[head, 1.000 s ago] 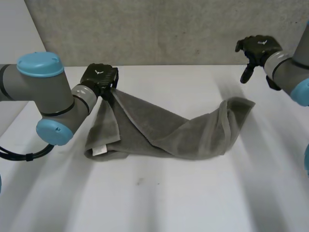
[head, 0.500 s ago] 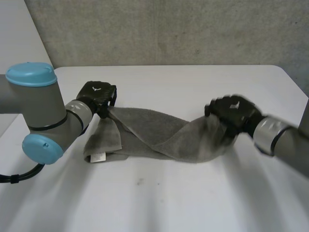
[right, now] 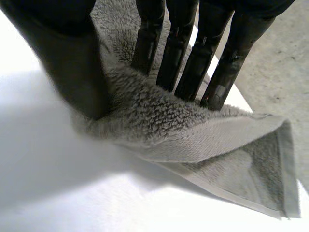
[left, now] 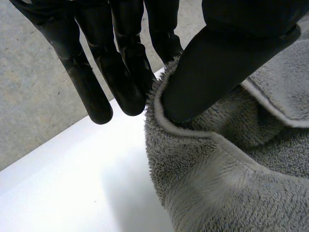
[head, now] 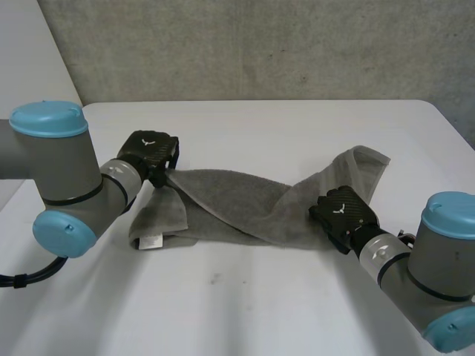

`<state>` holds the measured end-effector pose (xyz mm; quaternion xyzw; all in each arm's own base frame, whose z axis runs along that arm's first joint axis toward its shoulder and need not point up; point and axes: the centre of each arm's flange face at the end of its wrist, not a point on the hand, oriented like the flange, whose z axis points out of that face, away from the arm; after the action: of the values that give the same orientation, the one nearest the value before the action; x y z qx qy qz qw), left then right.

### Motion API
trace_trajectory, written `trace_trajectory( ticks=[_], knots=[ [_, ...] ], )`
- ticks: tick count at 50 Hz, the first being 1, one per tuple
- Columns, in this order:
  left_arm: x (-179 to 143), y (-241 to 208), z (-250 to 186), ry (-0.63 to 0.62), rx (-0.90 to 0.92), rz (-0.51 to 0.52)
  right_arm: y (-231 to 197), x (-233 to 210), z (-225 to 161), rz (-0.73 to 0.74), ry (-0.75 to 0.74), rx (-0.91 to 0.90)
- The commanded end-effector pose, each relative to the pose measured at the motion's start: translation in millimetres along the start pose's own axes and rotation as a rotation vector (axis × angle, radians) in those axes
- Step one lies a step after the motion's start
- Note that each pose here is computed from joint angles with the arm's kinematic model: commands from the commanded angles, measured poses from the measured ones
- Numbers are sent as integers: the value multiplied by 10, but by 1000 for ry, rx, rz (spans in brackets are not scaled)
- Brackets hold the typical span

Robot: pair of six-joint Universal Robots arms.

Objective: Fold the towel.

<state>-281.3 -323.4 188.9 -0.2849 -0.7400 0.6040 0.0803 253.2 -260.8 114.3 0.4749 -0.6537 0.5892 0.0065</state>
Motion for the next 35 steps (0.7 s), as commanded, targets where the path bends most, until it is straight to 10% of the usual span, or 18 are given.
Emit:
trace_trajectory(
  ticks=[1, 19, 35],
  knots=[
    [11, 31, -10, 4, -10, -1, 8, 74, 126, -45, 46, 22],
    [56, 160, -40, 12, -33, 0, -650, 766, -407, 60, 150, 33],
    [126, 61, -210, 25, -18, 17, -818, 1198, -766, 345, -119, -129]
  ],
)
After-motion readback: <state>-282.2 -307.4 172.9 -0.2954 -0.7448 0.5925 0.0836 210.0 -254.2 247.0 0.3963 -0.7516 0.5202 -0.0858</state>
